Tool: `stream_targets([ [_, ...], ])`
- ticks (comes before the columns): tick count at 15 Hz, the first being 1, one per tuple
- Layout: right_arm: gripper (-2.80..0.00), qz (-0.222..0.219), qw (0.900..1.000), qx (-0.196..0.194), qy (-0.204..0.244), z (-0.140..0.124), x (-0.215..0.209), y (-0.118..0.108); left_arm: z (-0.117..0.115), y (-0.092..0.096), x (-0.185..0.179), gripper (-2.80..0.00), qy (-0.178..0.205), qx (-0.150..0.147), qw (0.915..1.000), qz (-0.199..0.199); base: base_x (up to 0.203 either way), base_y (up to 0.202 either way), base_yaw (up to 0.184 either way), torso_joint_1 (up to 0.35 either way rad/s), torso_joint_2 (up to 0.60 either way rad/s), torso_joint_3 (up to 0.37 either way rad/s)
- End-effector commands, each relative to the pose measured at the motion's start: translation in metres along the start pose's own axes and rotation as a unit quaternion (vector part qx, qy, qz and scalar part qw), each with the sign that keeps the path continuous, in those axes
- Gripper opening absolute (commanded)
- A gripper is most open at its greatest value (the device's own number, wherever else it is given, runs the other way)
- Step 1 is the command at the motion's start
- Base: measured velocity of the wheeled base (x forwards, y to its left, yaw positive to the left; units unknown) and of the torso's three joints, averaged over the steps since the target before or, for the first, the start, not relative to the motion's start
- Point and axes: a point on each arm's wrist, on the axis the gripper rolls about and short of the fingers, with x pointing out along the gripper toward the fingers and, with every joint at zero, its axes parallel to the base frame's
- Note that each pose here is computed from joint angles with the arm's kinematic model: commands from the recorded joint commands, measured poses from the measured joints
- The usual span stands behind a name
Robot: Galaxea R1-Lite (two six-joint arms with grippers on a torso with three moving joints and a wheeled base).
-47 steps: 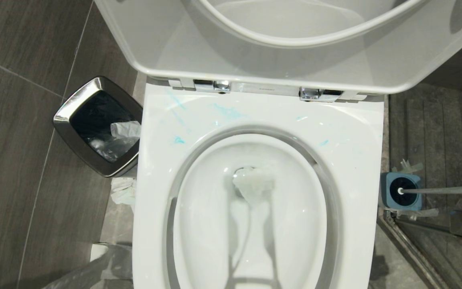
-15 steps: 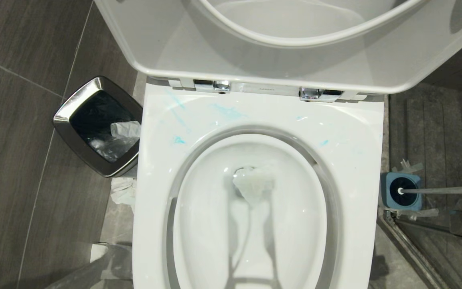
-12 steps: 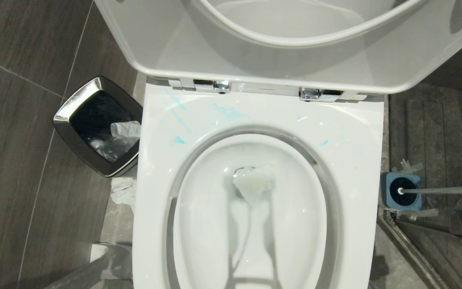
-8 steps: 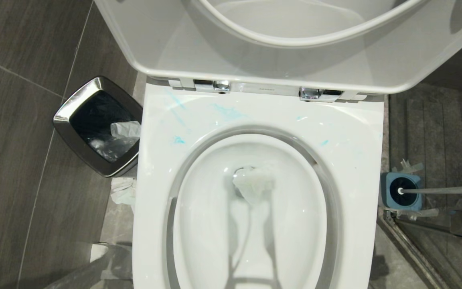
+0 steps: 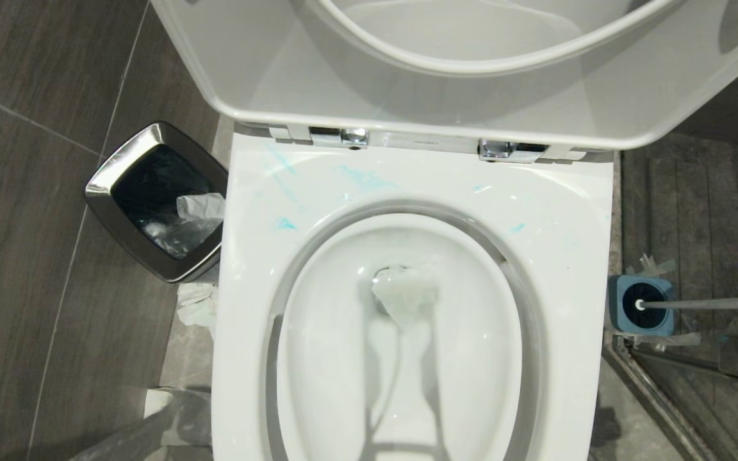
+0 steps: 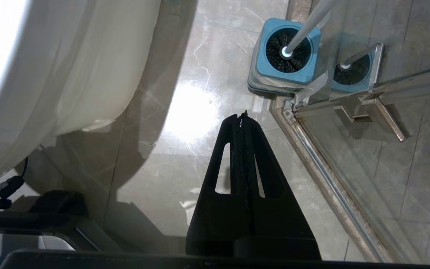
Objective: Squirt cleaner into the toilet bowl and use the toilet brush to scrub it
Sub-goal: Pour in the cleaning agent
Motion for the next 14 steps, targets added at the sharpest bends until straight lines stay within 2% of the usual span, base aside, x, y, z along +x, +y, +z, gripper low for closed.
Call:
stream_targets([
  [1, -2.8, 0.001, 1.0, -0.001, 0.005, -0.001, 0.001, 0.0, -0.002, 0.0, 0.001, -2.8, 0.004, 0.0, 1.0, 0.0, 0.0, 0.0, 0.0, 0.0, 0.0, 0.0],
  [3, -2.8, 0.001, 1.0, -0.001, 0.017, 0.0, 0.002, 0.0, -0.002, 0.0, 0.001, -2.8, 0.004, 0.0, 1.0, 0.0, 0.0, 0.0, 0.0, 0.0, 0.0, 0.0],
  [5, -2.8, 0.0, 1.0, -0.001, 0.002, -0.001, 0.0, 0.0, -0.002, 0.0, 0.001, -2.8, 0.004, 0.0, 1.0, 0.0, 0.0, 0.0, 0.0, 0.0, 0.0, 0.0],
  [12, -2.8, -0.001, 1.0, -0.001, 0.003, 0.001, 0.0, 0.0, -0.002, 0.0, 0.001, -2.8, 0.003, 0.0, 1.0, 0.0, 0.0, 0.0, 0.0, 0.0, 0.0, 0.0],
  [14, -2.8, 0.003, 1.0, 0.002, 0.015, 0.013, 0.0, 0.0, -0.002, 0.0, 0.001, -2.8, 0.004, 0.0, 1.0, 0.0, 0.0, 0.0, 0.0, 0.0, 0.0, 0.0],
])
